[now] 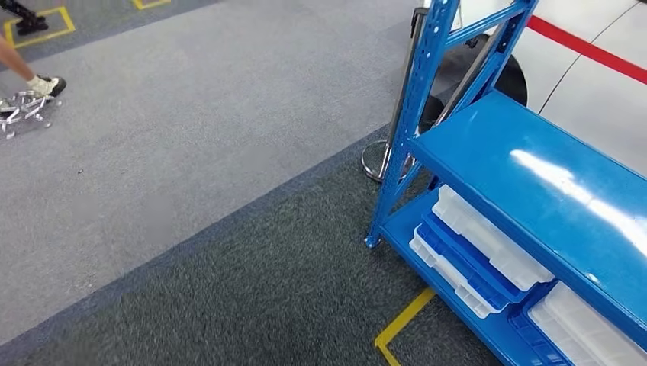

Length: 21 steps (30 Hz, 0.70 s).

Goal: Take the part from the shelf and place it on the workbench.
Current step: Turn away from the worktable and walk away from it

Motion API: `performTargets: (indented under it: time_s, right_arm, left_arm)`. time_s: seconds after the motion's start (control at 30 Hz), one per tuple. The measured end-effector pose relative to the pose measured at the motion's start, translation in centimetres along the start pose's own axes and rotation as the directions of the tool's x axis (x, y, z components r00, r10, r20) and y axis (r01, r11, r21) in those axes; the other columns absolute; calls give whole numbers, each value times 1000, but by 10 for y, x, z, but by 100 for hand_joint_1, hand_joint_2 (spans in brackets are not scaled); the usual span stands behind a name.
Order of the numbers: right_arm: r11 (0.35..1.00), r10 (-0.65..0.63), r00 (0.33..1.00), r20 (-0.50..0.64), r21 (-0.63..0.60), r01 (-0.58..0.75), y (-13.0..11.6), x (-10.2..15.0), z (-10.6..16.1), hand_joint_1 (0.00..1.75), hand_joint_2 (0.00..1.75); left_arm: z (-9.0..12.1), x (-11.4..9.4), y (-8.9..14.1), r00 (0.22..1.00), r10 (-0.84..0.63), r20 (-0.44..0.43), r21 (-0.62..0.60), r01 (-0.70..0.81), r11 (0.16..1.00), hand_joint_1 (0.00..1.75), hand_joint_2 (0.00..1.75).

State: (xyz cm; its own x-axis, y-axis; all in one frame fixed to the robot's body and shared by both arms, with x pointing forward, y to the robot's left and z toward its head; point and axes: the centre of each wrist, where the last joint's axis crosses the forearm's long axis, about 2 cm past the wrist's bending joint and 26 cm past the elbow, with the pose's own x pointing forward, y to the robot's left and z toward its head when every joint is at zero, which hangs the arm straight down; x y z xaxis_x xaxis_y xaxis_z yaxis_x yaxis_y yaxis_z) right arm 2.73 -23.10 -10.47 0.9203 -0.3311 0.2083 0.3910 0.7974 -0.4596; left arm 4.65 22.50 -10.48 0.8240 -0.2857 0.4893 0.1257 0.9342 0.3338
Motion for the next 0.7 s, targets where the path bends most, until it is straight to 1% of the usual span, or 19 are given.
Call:
performTargets:
  time_s: [0.23,0.7]
  right_arm:
    - [1000,0,1000,0,13,0,1,0,1,0,0]
    - [1000,0,1000,-1,16,0,2,0,1,0,0]
  left_arm:
    - [2,-4,0,1000,-2,-11,-1,2,1000,0,0]
    - [1,-4,0,1000,-1,-10,-3,1,1000,0,0]
